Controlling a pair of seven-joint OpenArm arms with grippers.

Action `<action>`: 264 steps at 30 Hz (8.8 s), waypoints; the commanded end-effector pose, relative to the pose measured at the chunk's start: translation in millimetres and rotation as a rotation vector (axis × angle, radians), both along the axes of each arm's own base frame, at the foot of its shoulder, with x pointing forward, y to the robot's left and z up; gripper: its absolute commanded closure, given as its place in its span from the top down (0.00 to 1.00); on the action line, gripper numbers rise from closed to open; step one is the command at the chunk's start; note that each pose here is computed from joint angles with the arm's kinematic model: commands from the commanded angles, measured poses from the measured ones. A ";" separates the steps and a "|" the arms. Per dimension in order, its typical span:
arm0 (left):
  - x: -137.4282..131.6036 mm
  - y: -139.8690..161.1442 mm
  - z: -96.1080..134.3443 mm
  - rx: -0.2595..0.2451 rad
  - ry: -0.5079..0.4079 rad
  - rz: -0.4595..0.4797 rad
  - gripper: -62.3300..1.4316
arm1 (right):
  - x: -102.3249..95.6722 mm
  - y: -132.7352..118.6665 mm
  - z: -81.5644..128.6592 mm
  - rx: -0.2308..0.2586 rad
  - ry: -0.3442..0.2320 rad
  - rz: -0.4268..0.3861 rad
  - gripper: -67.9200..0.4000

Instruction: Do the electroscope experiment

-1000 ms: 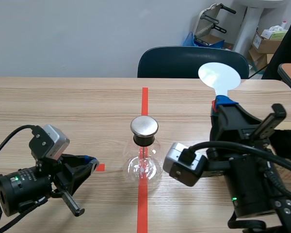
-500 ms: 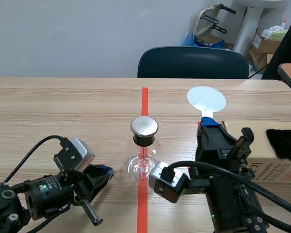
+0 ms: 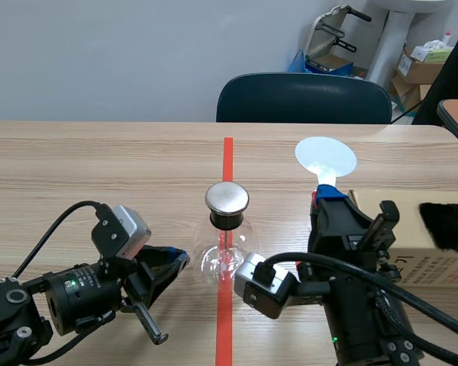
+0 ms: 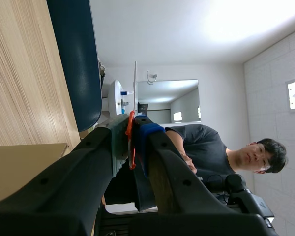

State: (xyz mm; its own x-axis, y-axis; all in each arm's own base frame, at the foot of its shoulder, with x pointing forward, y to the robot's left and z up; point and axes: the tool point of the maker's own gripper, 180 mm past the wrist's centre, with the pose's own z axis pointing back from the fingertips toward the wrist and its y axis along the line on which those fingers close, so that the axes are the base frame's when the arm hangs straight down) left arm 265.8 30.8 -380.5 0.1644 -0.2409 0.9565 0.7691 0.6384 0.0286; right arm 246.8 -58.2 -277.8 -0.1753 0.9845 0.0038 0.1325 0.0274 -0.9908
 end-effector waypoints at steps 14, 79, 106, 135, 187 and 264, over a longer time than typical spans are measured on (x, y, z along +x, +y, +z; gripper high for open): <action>5.4 -4.3 12.3 -0.025 -0.036 -0.007 0.08 | 4.5 -2.8 10.0 0.004 -0.033 -0.006 0.03; 4.2 -2.3 7.4 -0.007 -0.024 0.002 0.08 | 4.9 -2.7 8.3 -0.002 -0.024 -0.007 0.03; 4.2 -2.3 7.4 -0.007 -0.024 0.002 0.08 | 4.9 -2.7 8.3 -0.002 -0.024 -0.006 0.03; 4.2 -2.5 7.5 -0.007 -0.024 0.002 0.08 | -9.6 46.5 -1.7 -0.065 0.013 0.279 0.03; 4.2 -2.5 7.5 -0.007 -0.024 0.002 0.08 | 7.9 -14.5 0.5 -0.021 0.017 -0.073 0.03; 4.2 -2.4 7.5 -0.007 -0.024 0.003 0.08 | 7.4 -11.1 0.4 -0.024 0.017 -0.054 0.03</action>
State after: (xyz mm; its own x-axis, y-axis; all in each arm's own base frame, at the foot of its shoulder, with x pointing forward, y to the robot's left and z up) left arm 265.9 31.3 -382.5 0.1655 -0.2579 0.9519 0.7688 0.6383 0.0392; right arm 249.0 -65.6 -287.8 -0.1317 0.9912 -0.0156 0.0813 -0.0049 -0.9967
